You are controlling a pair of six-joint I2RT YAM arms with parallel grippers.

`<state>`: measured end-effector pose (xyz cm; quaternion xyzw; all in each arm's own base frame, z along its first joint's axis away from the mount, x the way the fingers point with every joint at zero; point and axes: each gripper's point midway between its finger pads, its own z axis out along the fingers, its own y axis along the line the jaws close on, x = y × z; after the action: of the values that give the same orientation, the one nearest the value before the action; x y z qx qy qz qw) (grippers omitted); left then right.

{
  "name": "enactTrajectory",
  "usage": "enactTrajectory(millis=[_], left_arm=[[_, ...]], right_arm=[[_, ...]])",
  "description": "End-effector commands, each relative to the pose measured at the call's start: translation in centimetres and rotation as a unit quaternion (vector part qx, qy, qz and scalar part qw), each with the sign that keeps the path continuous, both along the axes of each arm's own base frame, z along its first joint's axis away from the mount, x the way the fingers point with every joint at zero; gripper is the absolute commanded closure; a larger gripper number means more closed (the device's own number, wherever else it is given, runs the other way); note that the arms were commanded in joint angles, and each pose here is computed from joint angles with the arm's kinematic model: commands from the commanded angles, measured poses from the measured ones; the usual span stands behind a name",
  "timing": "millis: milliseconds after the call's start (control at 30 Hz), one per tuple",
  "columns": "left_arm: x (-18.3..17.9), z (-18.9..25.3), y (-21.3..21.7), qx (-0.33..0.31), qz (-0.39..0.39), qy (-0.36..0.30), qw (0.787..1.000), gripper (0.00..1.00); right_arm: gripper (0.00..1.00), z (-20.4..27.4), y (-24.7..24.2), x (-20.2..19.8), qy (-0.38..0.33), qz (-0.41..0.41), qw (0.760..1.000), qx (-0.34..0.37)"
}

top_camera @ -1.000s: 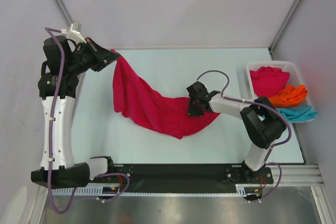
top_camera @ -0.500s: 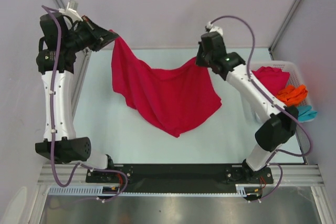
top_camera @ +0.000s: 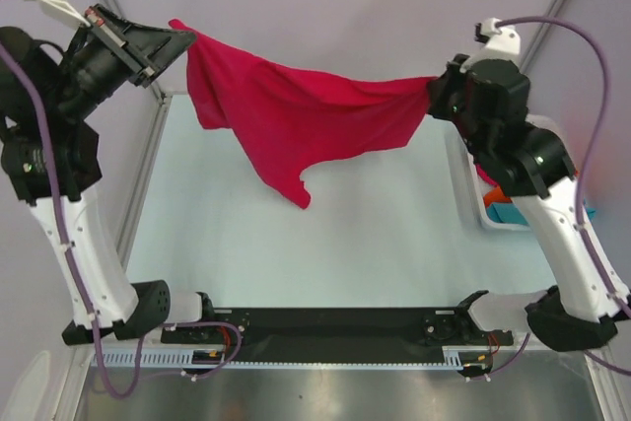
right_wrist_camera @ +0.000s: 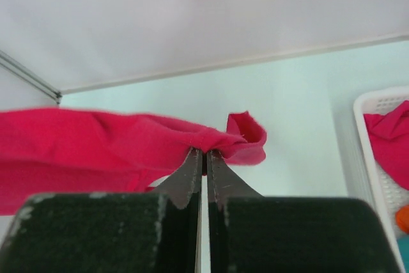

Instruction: Fold and stack the t-shirts

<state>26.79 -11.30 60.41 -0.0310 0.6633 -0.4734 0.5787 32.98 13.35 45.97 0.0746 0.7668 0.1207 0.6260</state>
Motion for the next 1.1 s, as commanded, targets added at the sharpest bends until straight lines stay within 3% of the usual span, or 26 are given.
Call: enactTrajectory(millis=[0,167,300,467,667,800,900,1067], left_arm=[[-4.8,2.9,-0.8,-0.029,-0.014,-0.029,0.999,1.00],[-7.3,4.5,-1.1,-0.042,-0.016,-0.054,0.998,1.00],[-6.3,4.3,-0.7,-0.042,-0.005,-0.051,0.998,1.00],[1.7,-1.4,1.4,-0.034,0.045,0.026,0.998,1.00],[14.5,-13.9,3.7,-0.036,0.075,0.166,0.983,1.00],[23.4,-23.7,4.9,-0.034,0.081,0.270,0.959,1.00],[27.7,-28.2,5.8,-0.029,0.092,0.310,0.946,1.00],[31.8,-31.3,6.4,-0.032,0.093,0.337,0.936,1.00]], right_arm=[[1.00,3.0,-2.2,-3.8,-0.035,-0.017,0.999,0.011],[1.00,5.0,-3.1,-6.3,-0.060,-0.015,0.998,0.031],[1.00,4.8,-2.7,-6.0,-0.057,-0.015,0.998,0.029],[1.00,-0.9,-0.8,-1.8,0.010,-0.020,1.000,-0.006],[1.00,-12.3,1.8,5.3,0.121,-0.005,0.992,-0.015],[1.00,-18.8,3.0,9.8,0.181,-0.007,0.983,-0.034],[1.00,-23.3,3.5,13.0,0.217,-0.016,0.975,-0.047],[1.00,-26.0,3.5,16.9,0.228,-0.036,0.971,-0.056]])
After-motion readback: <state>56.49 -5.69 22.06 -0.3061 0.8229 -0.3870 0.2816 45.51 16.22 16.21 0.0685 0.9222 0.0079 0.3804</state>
